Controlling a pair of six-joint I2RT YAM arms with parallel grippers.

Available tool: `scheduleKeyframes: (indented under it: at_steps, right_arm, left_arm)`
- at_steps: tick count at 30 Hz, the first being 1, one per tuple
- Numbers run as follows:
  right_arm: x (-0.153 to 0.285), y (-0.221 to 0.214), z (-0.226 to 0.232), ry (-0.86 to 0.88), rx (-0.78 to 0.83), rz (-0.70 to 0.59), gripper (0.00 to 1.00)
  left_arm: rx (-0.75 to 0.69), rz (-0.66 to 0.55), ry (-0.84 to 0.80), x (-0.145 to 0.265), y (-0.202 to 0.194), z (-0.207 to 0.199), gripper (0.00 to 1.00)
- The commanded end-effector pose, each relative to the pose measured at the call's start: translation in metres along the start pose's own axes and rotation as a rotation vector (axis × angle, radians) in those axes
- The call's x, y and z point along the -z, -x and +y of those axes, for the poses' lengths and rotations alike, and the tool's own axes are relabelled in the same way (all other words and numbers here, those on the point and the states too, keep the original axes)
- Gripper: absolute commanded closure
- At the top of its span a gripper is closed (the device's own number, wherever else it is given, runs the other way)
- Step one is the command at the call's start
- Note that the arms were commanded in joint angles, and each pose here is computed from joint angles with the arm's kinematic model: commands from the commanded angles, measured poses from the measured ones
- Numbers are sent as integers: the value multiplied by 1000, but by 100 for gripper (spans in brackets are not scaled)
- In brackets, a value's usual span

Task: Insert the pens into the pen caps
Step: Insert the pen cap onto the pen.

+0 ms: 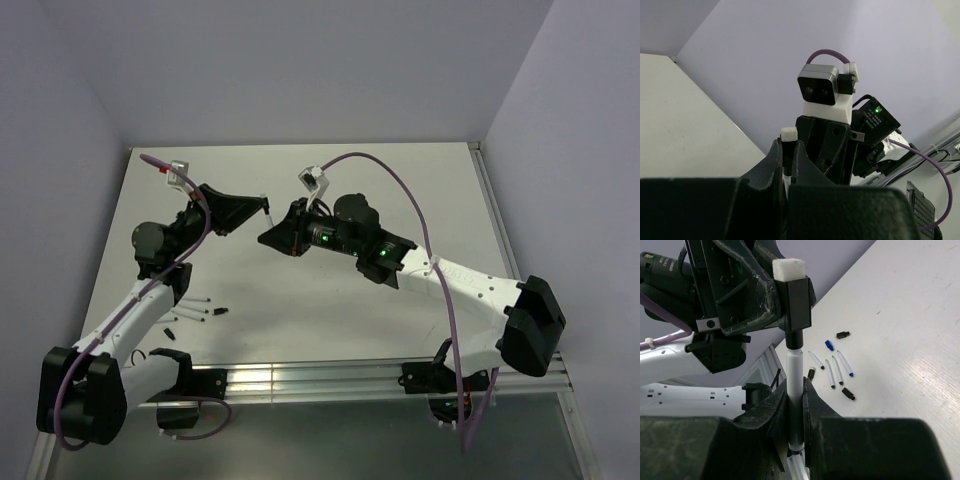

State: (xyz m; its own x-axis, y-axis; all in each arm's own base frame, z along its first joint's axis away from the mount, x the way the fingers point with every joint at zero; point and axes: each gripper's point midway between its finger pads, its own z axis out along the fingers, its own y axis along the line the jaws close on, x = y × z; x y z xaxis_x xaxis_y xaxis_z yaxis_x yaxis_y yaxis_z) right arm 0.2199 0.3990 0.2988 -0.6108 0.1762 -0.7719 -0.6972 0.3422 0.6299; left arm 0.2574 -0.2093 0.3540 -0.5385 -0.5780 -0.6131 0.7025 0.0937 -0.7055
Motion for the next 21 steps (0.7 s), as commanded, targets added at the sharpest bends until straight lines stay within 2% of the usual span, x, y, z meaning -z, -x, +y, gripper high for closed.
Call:
scheduleKeyframes:
  at_steps: [1,8,14,21]
  right_arm:
    - [14,40,29,44,58,-125,100]
    - [31,54,36,39,66,-195,100]
    - [38,61,33,9,81,-237,100]
    - [45,72,33,-10,130,-276,100]
  left_arm:
    - [-57,-1,-84,-8,1,-35,100]
    - [-92,-109,-41,-8,3,-54,100]
    - [-83,-90,4,-11,-14,-54,100]
    - [-89,-4,-11,-15,-41,-55,100]
